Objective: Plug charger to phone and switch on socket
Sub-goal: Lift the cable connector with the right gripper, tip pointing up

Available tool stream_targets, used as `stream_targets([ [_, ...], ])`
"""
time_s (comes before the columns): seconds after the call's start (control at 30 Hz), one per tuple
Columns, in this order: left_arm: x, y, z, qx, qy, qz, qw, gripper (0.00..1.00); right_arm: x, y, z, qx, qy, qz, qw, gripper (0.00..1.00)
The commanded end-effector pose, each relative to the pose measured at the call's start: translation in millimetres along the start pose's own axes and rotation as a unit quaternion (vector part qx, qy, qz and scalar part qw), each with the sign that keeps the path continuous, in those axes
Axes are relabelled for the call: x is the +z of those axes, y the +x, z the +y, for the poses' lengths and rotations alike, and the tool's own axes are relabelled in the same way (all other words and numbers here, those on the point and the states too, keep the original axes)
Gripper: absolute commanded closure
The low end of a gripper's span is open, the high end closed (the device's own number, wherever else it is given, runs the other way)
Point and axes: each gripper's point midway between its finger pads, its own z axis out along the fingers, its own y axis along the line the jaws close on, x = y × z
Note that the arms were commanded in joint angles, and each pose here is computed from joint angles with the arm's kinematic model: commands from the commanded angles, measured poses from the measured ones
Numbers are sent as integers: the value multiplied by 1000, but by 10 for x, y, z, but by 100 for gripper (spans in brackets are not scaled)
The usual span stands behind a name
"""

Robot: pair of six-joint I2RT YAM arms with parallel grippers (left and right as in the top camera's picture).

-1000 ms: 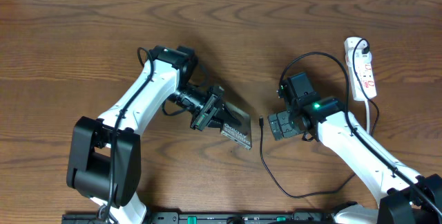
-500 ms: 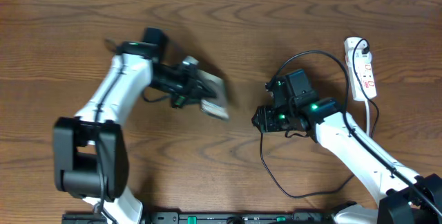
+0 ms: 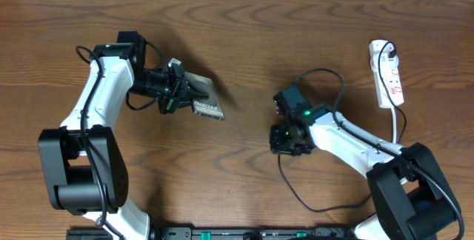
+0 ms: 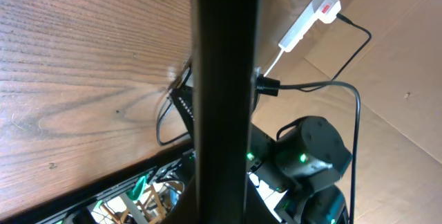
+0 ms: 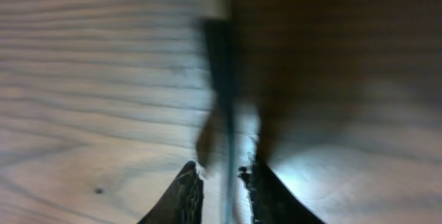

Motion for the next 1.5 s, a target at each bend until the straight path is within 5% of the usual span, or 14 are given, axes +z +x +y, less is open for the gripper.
stream_targets([
  [0.0, -58, 51, -142, 29, 18, 0, 999, 93, -52, -31, -304, 41, 52, -1, 998, 80],
  [0.3, -59, 39, -149, 32, 19, -2, 999, 92, -212, 33, -948, 37, 177, 12, 984, 90],
  [0.43, -59, 39, -149, 32, 19, -2, 999, 93, -221, -35, -986, 47, 175, 1, 983, 71],
  [0.6, -59, 40, -148, 32, 19, -2, 999, 93, -232, -102, -1046, 95, 191, -27, 977, 59],
  [0.9, -59, 40, -148, 32, 19, -2, 999, 92, -171, -153, -952, 141, 161, -39, 976, 65],
  [1.17, -59, 40, -148, 32, 19, -2, 999, 93, -113, -182, -818, 154, 121, -39, 980, 86],
  [1.47, -59, 40, -148, 32, 19, -2, 999, 93, -71, -76, -738, 157, 96, -10, 983, 85],
])
